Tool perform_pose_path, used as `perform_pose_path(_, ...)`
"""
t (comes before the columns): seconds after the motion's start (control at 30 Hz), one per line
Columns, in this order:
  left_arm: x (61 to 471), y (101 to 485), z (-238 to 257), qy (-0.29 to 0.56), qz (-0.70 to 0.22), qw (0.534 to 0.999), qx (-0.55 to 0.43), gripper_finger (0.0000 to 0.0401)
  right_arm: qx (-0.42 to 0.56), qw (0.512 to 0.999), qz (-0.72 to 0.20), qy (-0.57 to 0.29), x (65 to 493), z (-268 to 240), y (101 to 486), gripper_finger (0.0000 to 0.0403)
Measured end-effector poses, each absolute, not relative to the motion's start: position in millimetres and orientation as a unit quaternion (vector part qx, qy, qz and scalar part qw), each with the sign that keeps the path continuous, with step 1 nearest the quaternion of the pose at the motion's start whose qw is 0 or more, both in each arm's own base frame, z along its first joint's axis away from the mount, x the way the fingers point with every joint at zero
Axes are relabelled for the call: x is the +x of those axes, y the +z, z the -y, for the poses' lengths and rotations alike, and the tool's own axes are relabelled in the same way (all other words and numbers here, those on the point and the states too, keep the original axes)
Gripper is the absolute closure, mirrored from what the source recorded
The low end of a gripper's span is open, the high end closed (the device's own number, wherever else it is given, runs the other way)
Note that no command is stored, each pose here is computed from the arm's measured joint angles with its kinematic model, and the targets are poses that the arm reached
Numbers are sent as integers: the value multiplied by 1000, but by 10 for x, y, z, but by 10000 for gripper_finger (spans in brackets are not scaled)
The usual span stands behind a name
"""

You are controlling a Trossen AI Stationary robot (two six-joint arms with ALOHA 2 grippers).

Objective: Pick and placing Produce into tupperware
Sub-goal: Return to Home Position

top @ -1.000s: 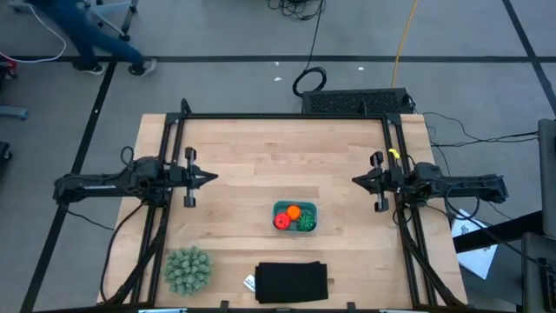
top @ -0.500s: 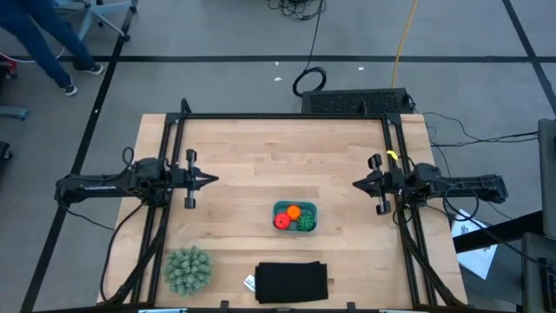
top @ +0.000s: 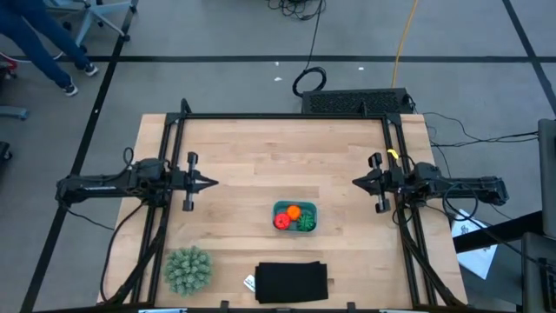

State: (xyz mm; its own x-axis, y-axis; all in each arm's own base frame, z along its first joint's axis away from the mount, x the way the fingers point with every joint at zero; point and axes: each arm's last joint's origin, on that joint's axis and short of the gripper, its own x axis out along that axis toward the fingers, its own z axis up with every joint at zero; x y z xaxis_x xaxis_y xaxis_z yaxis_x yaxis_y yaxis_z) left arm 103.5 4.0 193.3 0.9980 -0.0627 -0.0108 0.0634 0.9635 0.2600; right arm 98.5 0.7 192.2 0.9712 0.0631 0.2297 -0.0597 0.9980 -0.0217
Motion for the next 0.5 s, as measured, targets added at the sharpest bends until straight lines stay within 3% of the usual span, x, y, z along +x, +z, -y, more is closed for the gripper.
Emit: perform_pose_path(0.5,892,1940,-38,-13,16,993,112,401,5,992,122,29,935,-2,1922,403)
